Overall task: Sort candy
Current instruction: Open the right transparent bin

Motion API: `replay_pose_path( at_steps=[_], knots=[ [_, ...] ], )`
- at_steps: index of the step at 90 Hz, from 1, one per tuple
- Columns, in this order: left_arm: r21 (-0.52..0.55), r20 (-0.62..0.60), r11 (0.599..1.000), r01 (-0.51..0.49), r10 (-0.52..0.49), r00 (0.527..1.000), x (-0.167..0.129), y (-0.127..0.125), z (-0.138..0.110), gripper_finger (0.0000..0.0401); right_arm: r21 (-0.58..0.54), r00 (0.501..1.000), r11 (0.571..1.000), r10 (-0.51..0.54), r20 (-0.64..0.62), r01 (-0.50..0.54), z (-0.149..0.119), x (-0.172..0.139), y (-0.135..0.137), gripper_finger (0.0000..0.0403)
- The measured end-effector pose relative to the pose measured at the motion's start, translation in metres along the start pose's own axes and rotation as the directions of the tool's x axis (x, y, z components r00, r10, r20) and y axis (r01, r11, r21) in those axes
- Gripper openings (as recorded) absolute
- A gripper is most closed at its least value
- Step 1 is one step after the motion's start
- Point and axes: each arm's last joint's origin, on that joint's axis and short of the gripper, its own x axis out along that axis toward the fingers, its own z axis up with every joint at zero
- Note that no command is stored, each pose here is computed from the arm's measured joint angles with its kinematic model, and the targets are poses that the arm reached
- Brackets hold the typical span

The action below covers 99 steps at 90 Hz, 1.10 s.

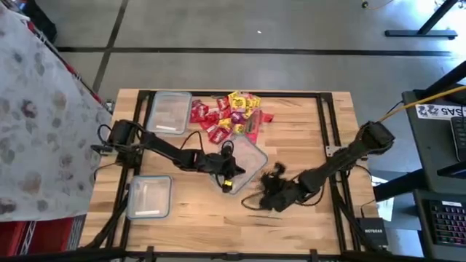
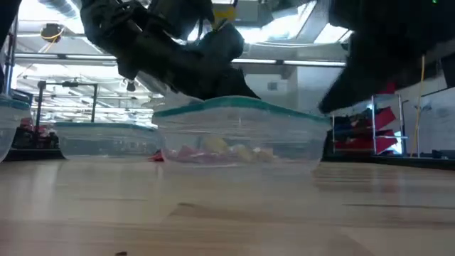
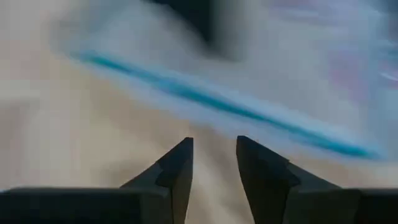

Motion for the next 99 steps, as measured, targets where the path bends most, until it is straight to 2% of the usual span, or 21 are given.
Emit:
replay_pose_path(
  at_steps=[12,20,25,31,41,46,55,60,69,77,88,99],
  knots=[
    [0.036,-0.017,0.993,0.112,-0.111,0.994,-0.001,-0.015,-0.002,0.0000,0.093,0.975,0.974,-0.197,-0.105,0.206,-0.006,0.001,-0.027,0.0111],
    [0.068,-0.023,0.986,0.151,-0.150,0.988,-0.003,-0.023,-0.004,0.0000,0.144,0.967,0.960,-0.225,-0.123,0.242,-0.009,0.008,-0.031,0.0111],
    [0.079,-0.023,0.985,0.156,-0.154,0.988,-0.003,-0.025,-0.004,0.0000,0.172,0.973,0.961,-0.195,-0.127,0.215,-0.009,0.012,-0.030,0.0111],
    [0.082,-0.022,0.985,0.150,-0.149,0.989,-0.003,-0.025,-0.004,0.0000,0.182,0.988,0.976,-0.100,-0.118,0.121,-0.007,0.014,-0.022,0.0111],
    [0.077,-0.023,0.990,0.121,-0.120,0.992,-0.002,-0.021,-0.004,0.0000,0.082,0.991,0.996,-0.009,-0.134,0.020,-0.007,0.012,-0.014,0.0110],
    [0.080,-0.020,0.990,0.120,-0.118,0.993,-0.002,-0.020,-0.004,0.0000,0.095,0.989,0.995,-0.005,-0.146,0.019,-0.010,0.007,-0.011,0.0110],
    [0.076,-0.011,0.993,0.093,-0.092,0.996,-0.002,-0.016,-0.003,0.0000,0.175,0.983,0.981,-0.051,-0.176,0.082,-0.026,-0.003,-0.011,0.0111],
    [0.073,-0.008,0.994,0.079,-0.079,0.997,-0.002,-0.015,-0.002,0.0000,0.207,0.986,0.977,-0.025,-0.166,0.059,-0.039,-0.008,-0.007,0.0111],
    [0.074,-0.009,0.995,0.071,-0.071,0.997,-0.002,-0.015,-0.002,0.0000,0.237,0.991,0.968,0.102,-0.092,-0.078,-0.065,-0.013,0.008,0.0111],
    [0.077,-0.010,0.994,0.076,-0.075,0.997,-0.002,-0.015,-0.003,0.0000,0.245,0.978,0.947,0.201,0.047,-0.206,-0.084,-0.016,0.022,0.0111],
    [0.088,-0.024,0.986,0.141,-0.140,0.990,-0.002,-0.016,-0.003,0.0000,0.273,0.953,0.933,0.166,0.254,-0.235,-0.099,-0.007,0.025,0.0111],
    [0.119,-0.038,0.973,0.200,-0.197,0.980,-0.002,-0.019,-0.004,0.0000,0.291,0.941,0.924,0.161,0.296,-0.249,-0.100,0.006,0.025,0.0114]
  ],
)
